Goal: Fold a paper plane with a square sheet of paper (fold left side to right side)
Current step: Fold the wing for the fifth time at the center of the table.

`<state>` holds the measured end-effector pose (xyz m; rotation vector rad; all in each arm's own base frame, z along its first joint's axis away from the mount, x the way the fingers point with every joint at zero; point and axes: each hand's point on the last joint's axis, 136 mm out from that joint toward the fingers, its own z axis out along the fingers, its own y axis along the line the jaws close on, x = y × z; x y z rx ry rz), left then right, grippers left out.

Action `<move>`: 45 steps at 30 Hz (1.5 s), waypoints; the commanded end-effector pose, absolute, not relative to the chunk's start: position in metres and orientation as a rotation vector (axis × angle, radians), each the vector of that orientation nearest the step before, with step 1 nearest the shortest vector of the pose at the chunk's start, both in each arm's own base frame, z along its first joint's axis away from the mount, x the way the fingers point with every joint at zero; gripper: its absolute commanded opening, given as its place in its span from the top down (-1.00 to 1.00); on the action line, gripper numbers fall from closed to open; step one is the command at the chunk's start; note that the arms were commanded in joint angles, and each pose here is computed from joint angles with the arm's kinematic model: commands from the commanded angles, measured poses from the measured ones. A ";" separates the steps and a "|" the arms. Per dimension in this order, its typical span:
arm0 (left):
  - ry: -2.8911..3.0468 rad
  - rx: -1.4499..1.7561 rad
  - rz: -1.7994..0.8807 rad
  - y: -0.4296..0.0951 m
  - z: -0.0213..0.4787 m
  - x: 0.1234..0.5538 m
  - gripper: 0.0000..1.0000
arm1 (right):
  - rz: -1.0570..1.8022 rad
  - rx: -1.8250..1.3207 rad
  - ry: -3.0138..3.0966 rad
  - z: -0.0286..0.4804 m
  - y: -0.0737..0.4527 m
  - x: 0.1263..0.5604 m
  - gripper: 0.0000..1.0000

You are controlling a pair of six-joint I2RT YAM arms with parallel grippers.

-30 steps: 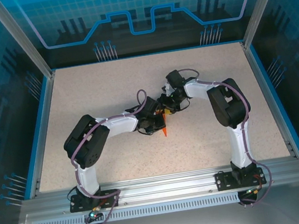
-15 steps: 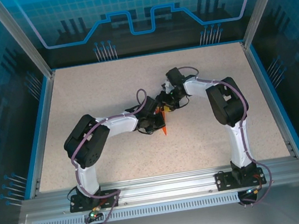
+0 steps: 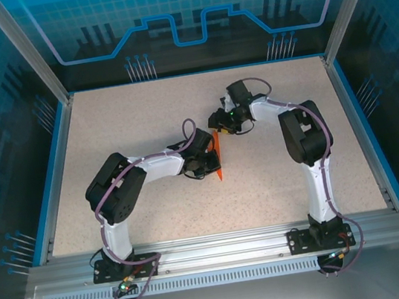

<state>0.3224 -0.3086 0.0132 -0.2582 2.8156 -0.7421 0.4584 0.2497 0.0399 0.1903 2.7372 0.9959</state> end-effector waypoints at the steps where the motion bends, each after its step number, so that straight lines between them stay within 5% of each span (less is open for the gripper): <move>1: 3.069 -0.265 -0.531 -0.278 -0.034 0.269 0.85 | 0.956 0.151 2.708 0.056 0.241 0.459 0.05; 15: 3.068 -0.261 -0.524 -0.277 -0.034 0.269 0.86 | 1.162 0.073 2.762 0.060 0.274 0.395 0.07; 45: 3.086 -0.269 -0.475 -0.273 -0.037 0.268 0.90 | 0.875 0.045 2.798 0.018 0.256 0.450 0.05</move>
